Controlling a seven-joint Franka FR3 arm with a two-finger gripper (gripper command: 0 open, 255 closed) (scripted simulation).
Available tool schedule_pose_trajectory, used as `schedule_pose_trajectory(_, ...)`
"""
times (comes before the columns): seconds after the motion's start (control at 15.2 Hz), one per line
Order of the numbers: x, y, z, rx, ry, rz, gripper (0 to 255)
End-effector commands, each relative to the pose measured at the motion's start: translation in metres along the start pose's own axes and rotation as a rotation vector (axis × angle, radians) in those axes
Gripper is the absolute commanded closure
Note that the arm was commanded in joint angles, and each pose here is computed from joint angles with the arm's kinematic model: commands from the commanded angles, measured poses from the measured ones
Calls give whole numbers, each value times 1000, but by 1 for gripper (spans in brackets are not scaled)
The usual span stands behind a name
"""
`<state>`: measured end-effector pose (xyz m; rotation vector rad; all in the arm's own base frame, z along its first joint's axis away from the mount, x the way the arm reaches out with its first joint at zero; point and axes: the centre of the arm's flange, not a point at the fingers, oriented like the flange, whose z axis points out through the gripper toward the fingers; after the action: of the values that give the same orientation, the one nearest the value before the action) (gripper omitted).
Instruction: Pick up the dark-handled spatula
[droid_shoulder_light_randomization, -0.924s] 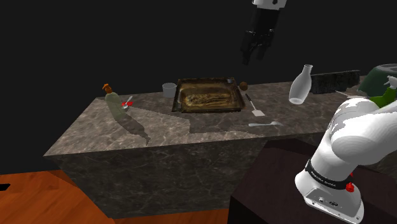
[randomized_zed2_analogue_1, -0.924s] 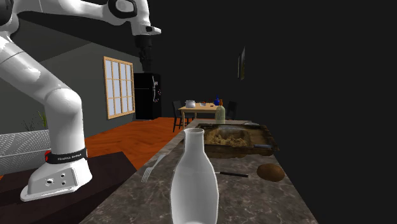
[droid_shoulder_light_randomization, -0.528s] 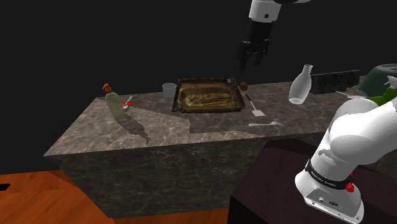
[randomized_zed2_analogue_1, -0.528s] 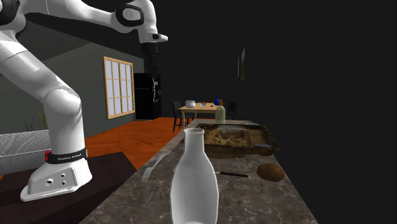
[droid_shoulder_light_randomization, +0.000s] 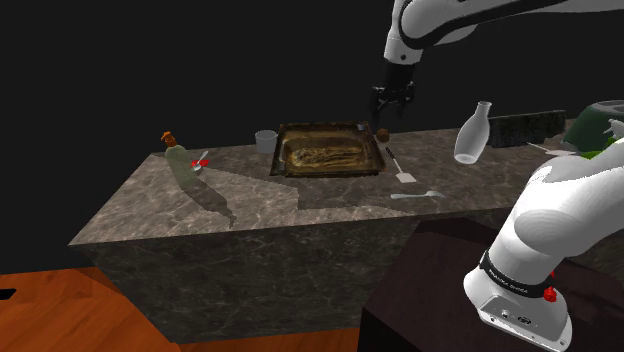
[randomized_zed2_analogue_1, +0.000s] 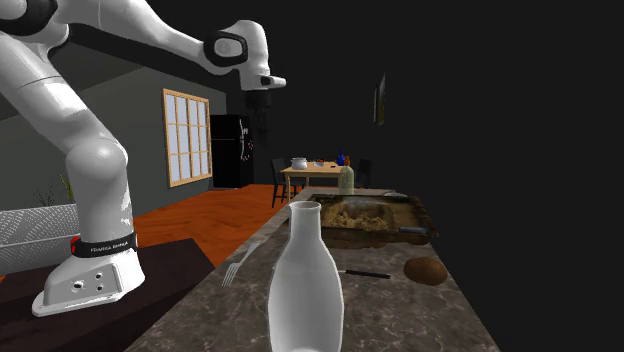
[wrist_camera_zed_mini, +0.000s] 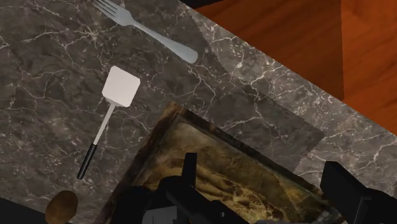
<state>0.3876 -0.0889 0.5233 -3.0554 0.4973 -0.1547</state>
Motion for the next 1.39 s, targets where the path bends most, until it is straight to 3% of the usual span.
schedule_pose_trajectory(0.0, 12, 15, 21, -7, 1, 33, 0)
schedule_pose_trajectory(1.32, 100, 178, 201, -72, -8, 363, 0)
